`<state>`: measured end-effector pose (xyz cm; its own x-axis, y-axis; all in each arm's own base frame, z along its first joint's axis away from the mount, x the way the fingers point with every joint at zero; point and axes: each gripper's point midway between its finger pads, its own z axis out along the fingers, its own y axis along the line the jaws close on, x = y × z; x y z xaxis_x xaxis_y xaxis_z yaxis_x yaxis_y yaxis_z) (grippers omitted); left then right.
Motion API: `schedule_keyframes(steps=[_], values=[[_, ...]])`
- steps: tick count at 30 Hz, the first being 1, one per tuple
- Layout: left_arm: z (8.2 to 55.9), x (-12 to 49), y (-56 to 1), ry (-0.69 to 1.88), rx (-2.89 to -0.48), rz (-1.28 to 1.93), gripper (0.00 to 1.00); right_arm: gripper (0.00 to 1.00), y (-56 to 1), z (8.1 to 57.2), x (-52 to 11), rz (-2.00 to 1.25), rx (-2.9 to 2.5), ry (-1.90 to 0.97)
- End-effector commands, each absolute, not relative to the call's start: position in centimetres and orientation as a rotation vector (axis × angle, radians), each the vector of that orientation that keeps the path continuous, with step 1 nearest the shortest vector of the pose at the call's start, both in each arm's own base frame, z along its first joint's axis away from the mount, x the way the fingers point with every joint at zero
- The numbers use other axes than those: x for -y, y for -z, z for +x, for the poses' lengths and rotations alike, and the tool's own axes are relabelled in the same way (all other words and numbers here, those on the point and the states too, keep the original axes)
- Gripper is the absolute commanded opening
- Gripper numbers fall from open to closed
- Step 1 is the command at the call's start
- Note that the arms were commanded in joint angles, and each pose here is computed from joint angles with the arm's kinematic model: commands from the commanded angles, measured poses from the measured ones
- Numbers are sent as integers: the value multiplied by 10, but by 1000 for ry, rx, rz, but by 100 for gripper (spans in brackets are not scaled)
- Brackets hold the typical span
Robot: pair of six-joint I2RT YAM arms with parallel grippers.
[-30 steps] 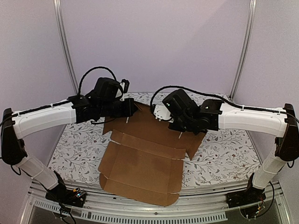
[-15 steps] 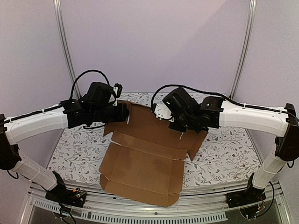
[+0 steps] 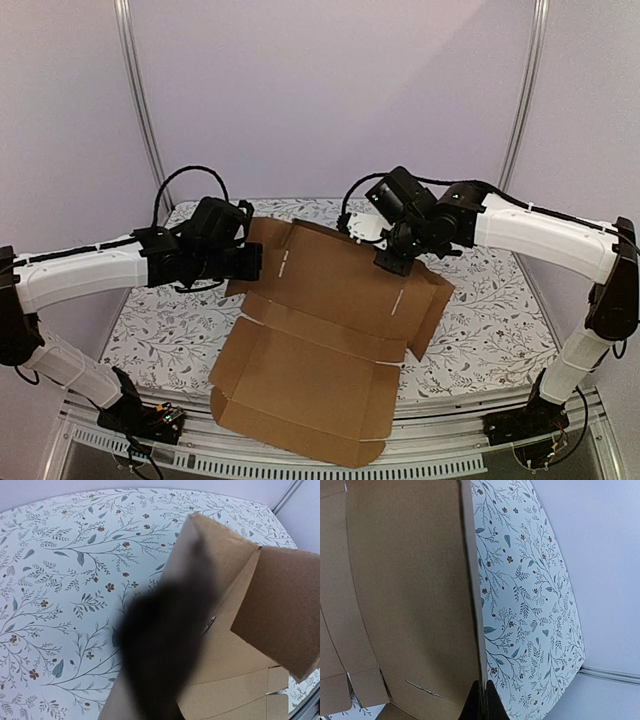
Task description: Fold the paper box
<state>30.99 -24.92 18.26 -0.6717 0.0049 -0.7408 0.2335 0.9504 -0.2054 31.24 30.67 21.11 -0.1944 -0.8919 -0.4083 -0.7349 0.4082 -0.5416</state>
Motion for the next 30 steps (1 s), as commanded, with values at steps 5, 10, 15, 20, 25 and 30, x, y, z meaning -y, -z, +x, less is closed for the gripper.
schedule_keyframes(steps=[5,10,15,20,25,30], values=[[312,239,-149,257,-2341,199,0,0,-185,329,-321,-1394,-2084,226],[307,230,-126,205,-2398,213,0,0,-167,353,-313,-1366,-2129,317],[299,221,-107,159,-2465,224,0,0,-152,367,-312,-1361,-2157,354],[293,209,-88,99,-2516,224,0,0,-136,368,-313,-1390,-2178,357],[292,196,-70,35,-2561,201,0,0,-129,364,-313,-1402,-2194,339],[291,192,-46,10,-2618,203,0,0,-127,361,-312,-1405,-2205,326]])
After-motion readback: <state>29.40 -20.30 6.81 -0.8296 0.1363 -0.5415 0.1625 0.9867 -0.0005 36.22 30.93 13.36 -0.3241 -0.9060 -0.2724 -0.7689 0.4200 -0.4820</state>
